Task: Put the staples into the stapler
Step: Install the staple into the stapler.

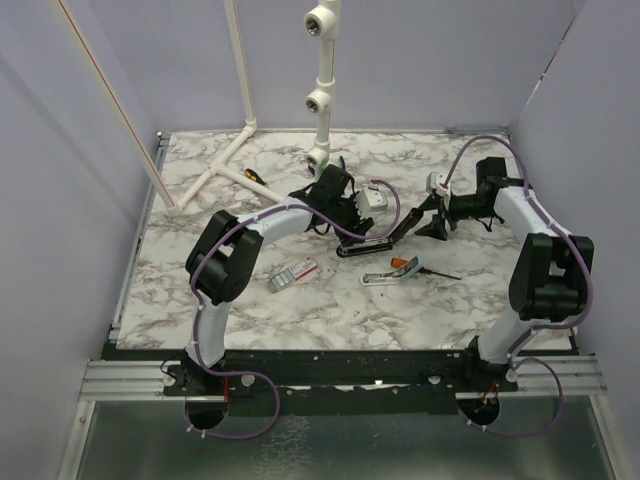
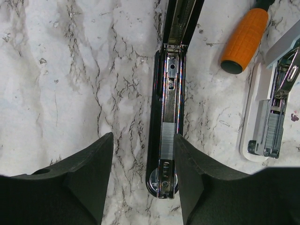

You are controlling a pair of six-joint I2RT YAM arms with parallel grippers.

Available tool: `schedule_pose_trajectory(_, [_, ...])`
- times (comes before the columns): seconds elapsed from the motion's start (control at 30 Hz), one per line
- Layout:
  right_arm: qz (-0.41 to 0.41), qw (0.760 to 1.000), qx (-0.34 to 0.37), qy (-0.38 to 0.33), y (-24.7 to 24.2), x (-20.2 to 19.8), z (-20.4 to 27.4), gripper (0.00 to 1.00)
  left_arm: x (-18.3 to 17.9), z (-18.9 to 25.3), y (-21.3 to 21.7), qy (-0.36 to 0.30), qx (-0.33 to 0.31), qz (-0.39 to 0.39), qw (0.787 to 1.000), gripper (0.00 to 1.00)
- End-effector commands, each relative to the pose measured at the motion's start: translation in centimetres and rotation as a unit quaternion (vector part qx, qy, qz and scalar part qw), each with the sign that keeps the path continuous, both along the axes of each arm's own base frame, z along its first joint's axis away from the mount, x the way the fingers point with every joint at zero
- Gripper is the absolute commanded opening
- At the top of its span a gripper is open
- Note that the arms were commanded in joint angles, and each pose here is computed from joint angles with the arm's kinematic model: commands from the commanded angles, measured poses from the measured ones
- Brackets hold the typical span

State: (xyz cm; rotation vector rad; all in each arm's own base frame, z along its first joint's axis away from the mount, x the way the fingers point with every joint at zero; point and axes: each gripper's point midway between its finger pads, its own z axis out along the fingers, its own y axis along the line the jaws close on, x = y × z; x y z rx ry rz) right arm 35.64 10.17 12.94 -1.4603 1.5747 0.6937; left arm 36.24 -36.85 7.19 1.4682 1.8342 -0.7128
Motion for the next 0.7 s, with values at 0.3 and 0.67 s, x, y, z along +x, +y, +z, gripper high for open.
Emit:
schedule_pose_trajectory(0.3, [0.041,0.998,0.039,0.030,2.9,-0.1,-0.1,0.55,1.5,-0.5,-0.4,-0.014,-0.001,0.000,1.000,0.54])
schedule_pose_trajectory(0.67, [0.048,0.997,0.039,0.040,3.3,-0.1,-0.2,0.33,1.7,-1.2,-0.2,-0.009,0.002,0.001,1.000,0.54])
